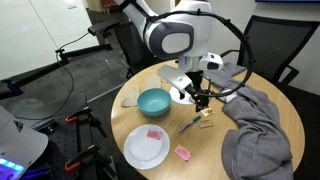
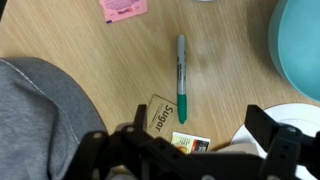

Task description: Rotate the marker to the right

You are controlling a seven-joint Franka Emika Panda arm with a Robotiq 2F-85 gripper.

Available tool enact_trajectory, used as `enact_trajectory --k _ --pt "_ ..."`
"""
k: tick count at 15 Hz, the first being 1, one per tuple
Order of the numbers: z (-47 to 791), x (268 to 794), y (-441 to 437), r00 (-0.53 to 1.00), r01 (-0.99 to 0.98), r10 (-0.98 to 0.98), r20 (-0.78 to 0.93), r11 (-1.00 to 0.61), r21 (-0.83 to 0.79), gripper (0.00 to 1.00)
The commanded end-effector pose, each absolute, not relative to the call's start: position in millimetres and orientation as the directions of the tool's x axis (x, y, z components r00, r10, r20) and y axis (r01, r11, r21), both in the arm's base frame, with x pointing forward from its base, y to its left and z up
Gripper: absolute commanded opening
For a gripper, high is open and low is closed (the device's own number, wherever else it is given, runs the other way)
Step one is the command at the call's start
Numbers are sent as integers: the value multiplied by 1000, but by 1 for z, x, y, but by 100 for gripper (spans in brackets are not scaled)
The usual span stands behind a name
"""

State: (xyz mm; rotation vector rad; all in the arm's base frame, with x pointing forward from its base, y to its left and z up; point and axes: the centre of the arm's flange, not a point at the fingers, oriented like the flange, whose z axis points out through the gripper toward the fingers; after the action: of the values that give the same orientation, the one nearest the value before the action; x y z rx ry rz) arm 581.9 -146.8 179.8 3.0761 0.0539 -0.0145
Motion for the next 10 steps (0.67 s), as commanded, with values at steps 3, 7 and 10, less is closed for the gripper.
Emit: enact_trajectory --k 3,7,10 --pt "155 588 -154 999 -29 -31 -37 -998 47 100" --pt "148 580 -154 998 -26 -29 -48 -998 60 100" --pt "145 582 -154 998 -33 -36 -48 -998 61 100"
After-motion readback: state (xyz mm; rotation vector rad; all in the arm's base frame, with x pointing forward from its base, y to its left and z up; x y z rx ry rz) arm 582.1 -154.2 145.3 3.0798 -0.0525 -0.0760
